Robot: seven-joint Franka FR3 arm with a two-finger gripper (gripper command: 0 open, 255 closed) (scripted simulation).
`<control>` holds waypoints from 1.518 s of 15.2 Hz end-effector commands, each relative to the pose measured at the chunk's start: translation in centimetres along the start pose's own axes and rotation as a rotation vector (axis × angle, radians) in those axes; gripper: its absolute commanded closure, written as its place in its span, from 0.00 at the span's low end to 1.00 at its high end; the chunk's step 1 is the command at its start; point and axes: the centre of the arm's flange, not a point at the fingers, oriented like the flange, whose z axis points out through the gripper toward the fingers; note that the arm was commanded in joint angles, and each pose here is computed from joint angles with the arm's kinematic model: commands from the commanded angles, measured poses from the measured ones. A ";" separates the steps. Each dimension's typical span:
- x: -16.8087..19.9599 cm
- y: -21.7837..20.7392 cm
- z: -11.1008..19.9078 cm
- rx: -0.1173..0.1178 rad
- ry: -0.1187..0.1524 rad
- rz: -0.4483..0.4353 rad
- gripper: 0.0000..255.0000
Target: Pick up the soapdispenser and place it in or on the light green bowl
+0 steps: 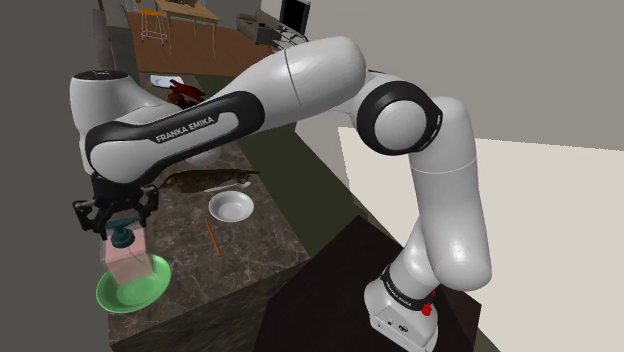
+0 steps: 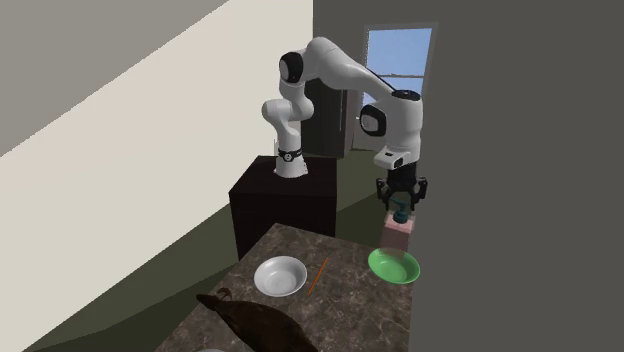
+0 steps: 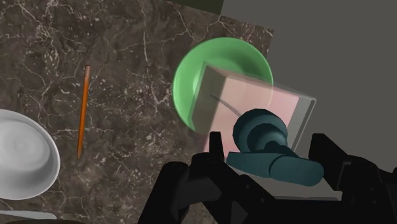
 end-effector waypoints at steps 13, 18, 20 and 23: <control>0.3 0.6 5.1 0.001 0.000 0.000 1.00; 0.3 0.6 5.1 0.001 0.000 0.000 0.00; 0.3 0.6 5.1 0.001 0.000 0.000 0.00; 0.3 0.6 5.1 0.001 0.000 0.000 0.00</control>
